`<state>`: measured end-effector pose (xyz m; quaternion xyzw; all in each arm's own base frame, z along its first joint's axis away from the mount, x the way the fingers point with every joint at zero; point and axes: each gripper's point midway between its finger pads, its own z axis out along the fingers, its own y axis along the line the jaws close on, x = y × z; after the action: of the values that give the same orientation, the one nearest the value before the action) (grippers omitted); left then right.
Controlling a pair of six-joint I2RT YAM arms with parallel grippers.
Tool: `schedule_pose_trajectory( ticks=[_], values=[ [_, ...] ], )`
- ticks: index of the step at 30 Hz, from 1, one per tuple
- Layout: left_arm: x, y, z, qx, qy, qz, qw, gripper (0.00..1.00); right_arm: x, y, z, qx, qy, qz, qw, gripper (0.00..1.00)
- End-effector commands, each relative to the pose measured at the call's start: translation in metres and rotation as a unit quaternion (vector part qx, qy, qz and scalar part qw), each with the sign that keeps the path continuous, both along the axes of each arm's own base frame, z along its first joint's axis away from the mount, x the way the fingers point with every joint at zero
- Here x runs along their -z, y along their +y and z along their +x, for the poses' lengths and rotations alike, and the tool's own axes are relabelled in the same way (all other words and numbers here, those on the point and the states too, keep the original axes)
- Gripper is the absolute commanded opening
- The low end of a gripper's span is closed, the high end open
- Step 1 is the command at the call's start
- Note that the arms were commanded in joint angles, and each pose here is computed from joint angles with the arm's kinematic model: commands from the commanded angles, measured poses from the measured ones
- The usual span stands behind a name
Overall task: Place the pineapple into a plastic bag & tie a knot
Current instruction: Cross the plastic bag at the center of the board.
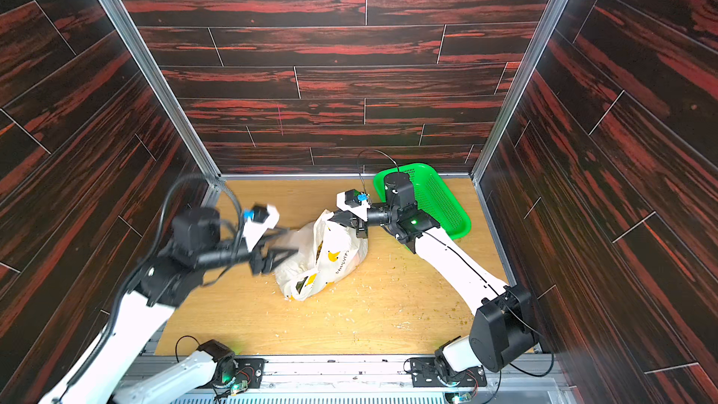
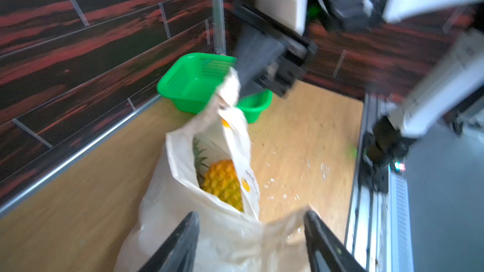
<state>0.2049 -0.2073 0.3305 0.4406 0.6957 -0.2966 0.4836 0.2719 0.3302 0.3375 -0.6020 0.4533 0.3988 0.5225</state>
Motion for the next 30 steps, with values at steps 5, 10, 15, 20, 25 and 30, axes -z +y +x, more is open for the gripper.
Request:
schedule_pose_trajectory(
  ticks=[5,10,15,20,25,30],
  values=[
    [0.059,-0.008,-0.016,0.105,0.017,0.081,0.991,0.75,-0.015,-0.004,-0.005,-0.003,-0.006,0.008,1.0,0.0],
    [0.065,-0.015,-0.017,0.133,0.017,0.074,0.988,0.86,-0.016,-0.004,-0.005,0.001,-0.004,0.006,1.0,0.0],
    [0.069,-0.008,-0.03,0.152,0.029,0.101,0.983,0.87,-0.015,-0.004,-0.004,0.002,-0.001,0.004,1.0,0.0],
    [0.078,0.013,-0.029,0.116,0.003,0.164,0.98,0.87,-0.017,-0.005,-0.005,0.002,-0.002,0.004,1.0,0.0],
    [0.082,0.028,-0.028,0.094,-0.013,0.207,0.974,0.87,-0.017,-0.005,-0.007,-0.003,0.0,0.003,1.0,0.0],
    [0.074,0.008,-0.032,0.117,-0.001,0.145,0.982,0.87,-0.017,-0.005,-0.008,-0.006,0.001,0.003,1.0,0.0]
  ],
)
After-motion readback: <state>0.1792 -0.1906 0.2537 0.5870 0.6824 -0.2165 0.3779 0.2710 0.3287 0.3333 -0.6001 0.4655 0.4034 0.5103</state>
